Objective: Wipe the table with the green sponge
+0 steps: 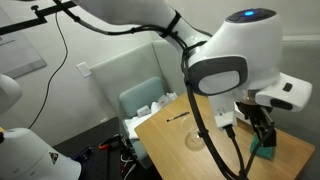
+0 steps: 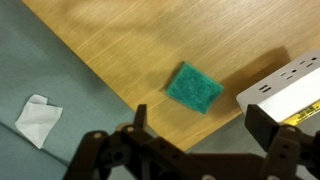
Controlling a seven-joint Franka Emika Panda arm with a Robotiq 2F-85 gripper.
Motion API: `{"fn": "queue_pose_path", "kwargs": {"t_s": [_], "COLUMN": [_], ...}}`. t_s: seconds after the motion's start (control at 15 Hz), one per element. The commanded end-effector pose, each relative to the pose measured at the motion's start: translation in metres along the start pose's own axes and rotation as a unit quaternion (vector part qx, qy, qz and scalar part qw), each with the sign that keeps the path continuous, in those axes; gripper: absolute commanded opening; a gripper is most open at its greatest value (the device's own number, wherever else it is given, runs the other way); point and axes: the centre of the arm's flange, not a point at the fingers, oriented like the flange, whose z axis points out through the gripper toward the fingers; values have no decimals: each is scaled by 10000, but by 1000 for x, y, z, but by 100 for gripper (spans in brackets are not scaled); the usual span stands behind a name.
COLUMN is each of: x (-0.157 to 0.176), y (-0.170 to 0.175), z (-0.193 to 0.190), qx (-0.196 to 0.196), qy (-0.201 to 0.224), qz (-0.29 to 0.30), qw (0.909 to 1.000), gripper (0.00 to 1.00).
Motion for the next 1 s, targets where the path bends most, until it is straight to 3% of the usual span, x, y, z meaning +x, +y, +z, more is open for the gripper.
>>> {"fn": "queue_pose_path", "kwargs": {"t_s": [0.0, 0.93], "x": [29, 34], "y": [-1, -16], "z": [31, 123], "qx": [129, 67], "qy": [51, -348], "qz": [319, 787], "qw": [9994, 9963], "gripper": [100, 100]}}
